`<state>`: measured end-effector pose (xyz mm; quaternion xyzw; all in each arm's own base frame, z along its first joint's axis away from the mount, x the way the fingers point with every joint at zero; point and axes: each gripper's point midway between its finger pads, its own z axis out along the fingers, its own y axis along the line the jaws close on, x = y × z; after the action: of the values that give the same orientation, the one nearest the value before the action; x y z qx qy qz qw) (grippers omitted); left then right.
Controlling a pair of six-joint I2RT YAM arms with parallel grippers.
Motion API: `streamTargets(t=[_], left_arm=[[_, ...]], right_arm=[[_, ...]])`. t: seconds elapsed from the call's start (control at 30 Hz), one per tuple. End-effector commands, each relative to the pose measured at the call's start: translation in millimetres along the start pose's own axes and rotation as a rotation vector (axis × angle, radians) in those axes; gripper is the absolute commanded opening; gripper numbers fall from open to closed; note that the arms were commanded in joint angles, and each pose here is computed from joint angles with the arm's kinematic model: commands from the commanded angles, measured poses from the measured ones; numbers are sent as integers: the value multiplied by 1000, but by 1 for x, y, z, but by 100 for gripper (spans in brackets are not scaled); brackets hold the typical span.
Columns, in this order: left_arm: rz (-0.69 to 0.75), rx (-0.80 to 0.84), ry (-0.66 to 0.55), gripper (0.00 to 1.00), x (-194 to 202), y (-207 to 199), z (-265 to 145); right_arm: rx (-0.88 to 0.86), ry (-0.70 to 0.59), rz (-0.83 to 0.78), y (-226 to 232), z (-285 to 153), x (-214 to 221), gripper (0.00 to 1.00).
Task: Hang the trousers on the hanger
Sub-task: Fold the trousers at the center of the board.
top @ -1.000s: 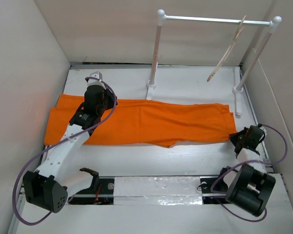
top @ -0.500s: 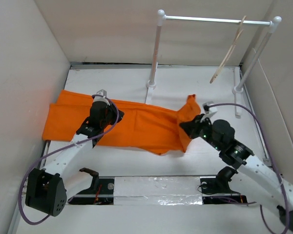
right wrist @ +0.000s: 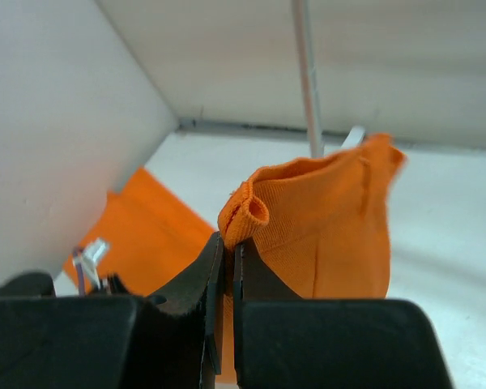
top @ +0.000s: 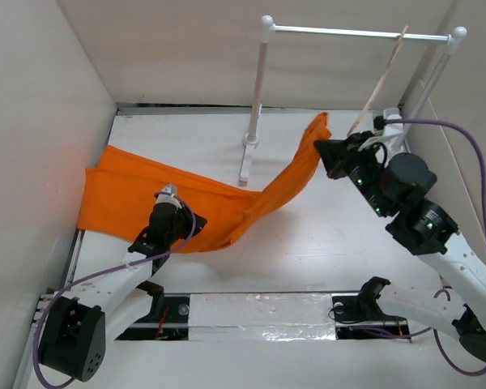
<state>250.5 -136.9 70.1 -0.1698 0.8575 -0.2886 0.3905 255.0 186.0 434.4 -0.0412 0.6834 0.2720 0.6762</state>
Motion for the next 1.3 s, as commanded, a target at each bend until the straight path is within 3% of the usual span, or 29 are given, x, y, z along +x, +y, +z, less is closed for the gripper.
streamTargets(t=[0.0,0.27,0.43,0.5,0.57,0.6,0.7,0.9,1.1,1.13,1.27], left_arm=[[10,129,9,0,6,-29,2],[107,70,52,0,54,-75,23],[132,86,107,0,97,-112,43],[152,147,131,0,117,-158,47],[186,107,197,0,154,-160,67],[173,149,202,0,155,-187,72],[190,97,220,0,171,-183,87],[145,86,123,0,116,-165,63],[86,80,-86,17,-1,-145,2],[72,145,-162,17,-33,-158,-25],[38,128,-355,29,-121,-142,-88]], right_arm=[[-39,-157,-4,6,-15,-72,0],[-68,-216,-32,7,-27,-120,0],[-51,-214,-60,1,-27,-128,0],[-53,-215,-66,1,-30,-133,0],[-54,-218,-69,0,-32,-135,0],[-60,-212,-70,2,-31,-134,0],[-82,-171,-70,6,-20,-122,0],[-106,-109,-62,14,12,-89,0],[-124,-60,-56,30,42,-58,0],[-129,-41,-56,35,50,-48,0],[-176,-11,-41,63,70,-24,0]])
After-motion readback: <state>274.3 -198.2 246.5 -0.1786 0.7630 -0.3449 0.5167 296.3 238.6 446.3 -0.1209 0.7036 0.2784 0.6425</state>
